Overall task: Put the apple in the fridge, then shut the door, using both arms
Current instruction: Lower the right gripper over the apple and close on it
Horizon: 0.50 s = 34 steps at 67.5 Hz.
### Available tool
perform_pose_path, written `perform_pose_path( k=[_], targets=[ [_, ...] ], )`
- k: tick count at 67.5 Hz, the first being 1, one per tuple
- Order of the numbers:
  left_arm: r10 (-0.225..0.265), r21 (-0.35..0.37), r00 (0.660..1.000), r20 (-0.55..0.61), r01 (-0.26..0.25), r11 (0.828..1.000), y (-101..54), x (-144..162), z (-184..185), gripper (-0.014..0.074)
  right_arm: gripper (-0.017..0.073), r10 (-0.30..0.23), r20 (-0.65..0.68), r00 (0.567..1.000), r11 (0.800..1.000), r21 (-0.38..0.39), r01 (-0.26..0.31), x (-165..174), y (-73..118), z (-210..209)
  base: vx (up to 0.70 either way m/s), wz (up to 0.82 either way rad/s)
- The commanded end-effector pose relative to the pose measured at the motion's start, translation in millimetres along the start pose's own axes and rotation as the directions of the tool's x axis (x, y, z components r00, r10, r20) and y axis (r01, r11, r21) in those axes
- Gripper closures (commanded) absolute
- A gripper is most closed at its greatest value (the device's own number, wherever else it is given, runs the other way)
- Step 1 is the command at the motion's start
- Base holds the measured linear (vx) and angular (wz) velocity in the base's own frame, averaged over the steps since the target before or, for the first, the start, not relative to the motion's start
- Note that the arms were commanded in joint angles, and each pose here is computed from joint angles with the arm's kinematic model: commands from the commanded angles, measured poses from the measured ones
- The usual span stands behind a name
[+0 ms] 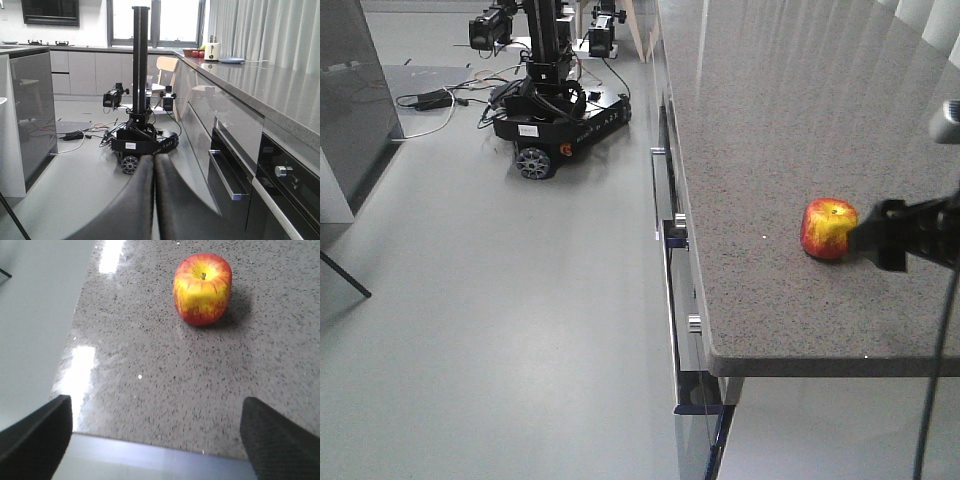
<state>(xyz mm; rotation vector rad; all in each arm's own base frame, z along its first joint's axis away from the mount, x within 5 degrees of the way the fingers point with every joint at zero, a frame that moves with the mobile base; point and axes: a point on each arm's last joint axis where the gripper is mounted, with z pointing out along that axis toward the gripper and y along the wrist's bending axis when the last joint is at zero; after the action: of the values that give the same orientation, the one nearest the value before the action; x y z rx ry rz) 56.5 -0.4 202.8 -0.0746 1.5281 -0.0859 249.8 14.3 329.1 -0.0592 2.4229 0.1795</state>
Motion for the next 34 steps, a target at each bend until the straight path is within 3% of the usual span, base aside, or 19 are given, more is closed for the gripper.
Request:
perform_pose_path(
  k=[1, 34],
  targets=[
    [-0.014, -0.002, 0.998, 0.067, 0.015, 1.000, 0.9, 0, -1, 0.0599, -0.0129, -0.004, 0.066, 0.998, 1.000, 0.002, 0.004, -27, -1.8, 6, 0.00, 0.00],
    [-0.014, -0.002, 0.998, 0.067, 0.015, 1.000, 0.9, 0, -1, 0.0599, -0.0102, -0.007, -0.084, 0.996, 0.997, 0.071, 0.013, -94, -20.7, 95, 0.00, 0.00]
  ],
)
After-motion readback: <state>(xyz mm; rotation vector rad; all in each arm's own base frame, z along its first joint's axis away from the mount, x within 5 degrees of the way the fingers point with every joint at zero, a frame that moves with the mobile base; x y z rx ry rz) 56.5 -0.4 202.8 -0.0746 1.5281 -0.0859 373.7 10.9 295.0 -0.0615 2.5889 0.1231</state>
